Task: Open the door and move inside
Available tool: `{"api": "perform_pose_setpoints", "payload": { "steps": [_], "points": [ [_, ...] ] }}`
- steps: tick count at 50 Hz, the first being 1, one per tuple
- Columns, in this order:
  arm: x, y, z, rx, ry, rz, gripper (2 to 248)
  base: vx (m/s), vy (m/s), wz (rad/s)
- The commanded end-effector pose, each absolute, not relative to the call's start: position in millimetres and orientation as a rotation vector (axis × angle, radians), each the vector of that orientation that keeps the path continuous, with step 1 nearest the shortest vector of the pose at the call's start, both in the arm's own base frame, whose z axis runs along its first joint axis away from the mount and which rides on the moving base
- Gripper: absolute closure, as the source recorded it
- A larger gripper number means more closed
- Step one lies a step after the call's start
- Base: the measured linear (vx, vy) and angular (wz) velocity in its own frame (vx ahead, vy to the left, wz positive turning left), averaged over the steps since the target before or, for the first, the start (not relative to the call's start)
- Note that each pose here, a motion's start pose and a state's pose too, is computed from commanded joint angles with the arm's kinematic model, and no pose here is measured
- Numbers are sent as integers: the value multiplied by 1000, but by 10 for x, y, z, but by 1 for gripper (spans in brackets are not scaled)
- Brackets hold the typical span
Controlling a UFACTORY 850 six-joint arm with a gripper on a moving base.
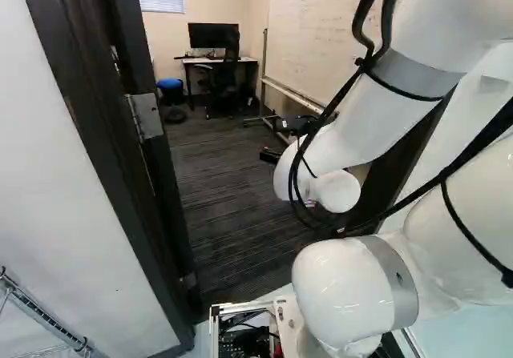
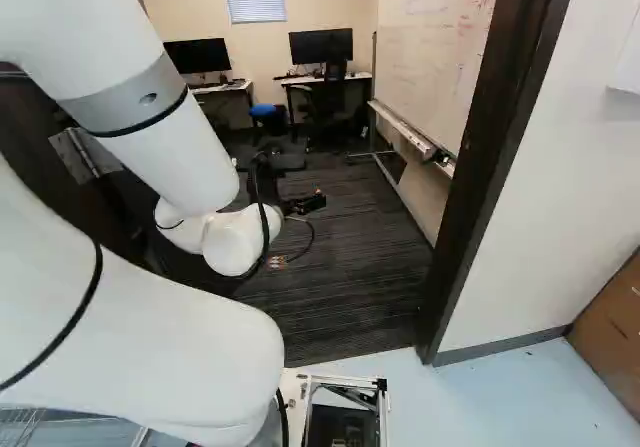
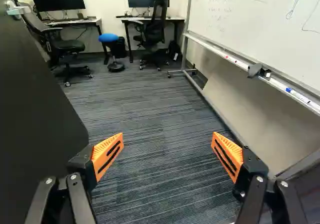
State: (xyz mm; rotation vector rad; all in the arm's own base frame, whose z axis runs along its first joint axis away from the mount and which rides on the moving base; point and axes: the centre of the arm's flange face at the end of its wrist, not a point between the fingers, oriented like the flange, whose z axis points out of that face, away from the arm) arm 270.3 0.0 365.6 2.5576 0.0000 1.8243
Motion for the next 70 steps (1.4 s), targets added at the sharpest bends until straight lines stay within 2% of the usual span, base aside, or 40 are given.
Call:
{"api": "perform_pose_setpoints", "payload": {
  "steps": [40, 70],
  "points": [
    [2703, 0, 3656, 2558, 0, 1824, 3, 9, 1, -2],
    [2703, 0, 3656, 2558, 0, 1824, 3, 108, -40, -2]
  ]
}}
